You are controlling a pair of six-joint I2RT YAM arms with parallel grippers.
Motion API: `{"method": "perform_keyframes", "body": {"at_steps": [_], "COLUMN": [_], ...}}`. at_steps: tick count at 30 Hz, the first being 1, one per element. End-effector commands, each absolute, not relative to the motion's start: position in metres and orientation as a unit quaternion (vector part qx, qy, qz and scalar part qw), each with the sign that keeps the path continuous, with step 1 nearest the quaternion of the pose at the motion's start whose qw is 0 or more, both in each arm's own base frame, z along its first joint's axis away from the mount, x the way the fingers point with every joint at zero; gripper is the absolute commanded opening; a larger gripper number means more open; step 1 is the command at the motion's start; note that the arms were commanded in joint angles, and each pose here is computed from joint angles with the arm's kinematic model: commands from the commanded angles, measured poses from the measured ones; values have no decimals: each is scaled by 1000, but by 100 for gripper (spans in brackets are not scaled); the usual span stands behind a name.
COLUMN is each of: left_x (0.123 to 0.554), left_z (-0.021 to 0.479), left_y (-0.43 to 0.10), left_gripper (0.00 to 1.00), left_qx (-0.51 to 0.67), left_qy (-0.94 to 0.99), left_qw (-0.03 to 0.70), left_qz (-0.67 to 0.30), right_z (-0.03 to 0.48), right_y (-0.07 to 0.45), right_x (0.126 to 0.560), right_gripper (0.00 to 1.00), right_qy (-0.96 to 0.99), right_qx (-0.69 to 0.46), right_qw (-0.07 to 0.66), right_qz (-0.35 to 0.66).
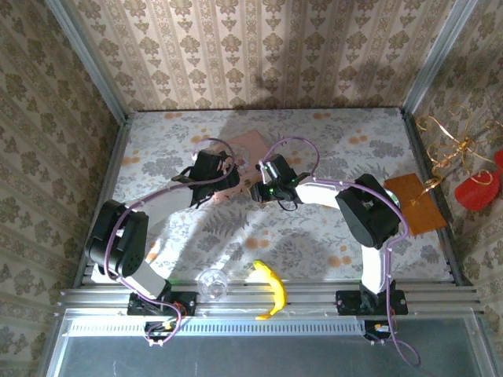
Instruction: Unlock the padlock with the key
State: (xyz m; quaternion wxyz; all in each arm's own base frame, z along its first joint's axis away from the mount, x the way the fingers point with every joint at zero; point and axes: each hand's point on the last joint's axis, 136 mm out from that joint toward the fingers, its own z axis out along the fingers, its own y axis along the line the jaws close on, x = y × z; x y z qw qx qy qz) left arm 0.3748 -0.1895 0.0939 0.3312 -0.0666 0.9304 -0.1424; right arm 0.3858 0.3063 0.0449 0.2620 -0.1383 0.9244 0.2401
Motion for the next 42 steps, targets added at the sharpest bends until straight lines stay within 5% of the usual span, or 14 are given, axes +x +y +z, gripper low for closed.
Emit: {"method": "perform_keyframes", "body": {"at_steps": [1, 42], "left_x": [371, 366], "left_z": [102, 100], "left_y": [-186, -182], "left_gripper": [100, 100], "left_qx": [-50, -47], "left_qy": [934, 938], "left_qw": [333, 326], "left_qz": [-119, -109], "right_z": [59, 40], "right_y": [308, 313], "right_x": [390, 388], "right_gripper": [29, 21], "right_qy": [917, 922], "right_qx": [-130, -130], "right_qw": [277, 251], "right_qz": [257, 264]}}
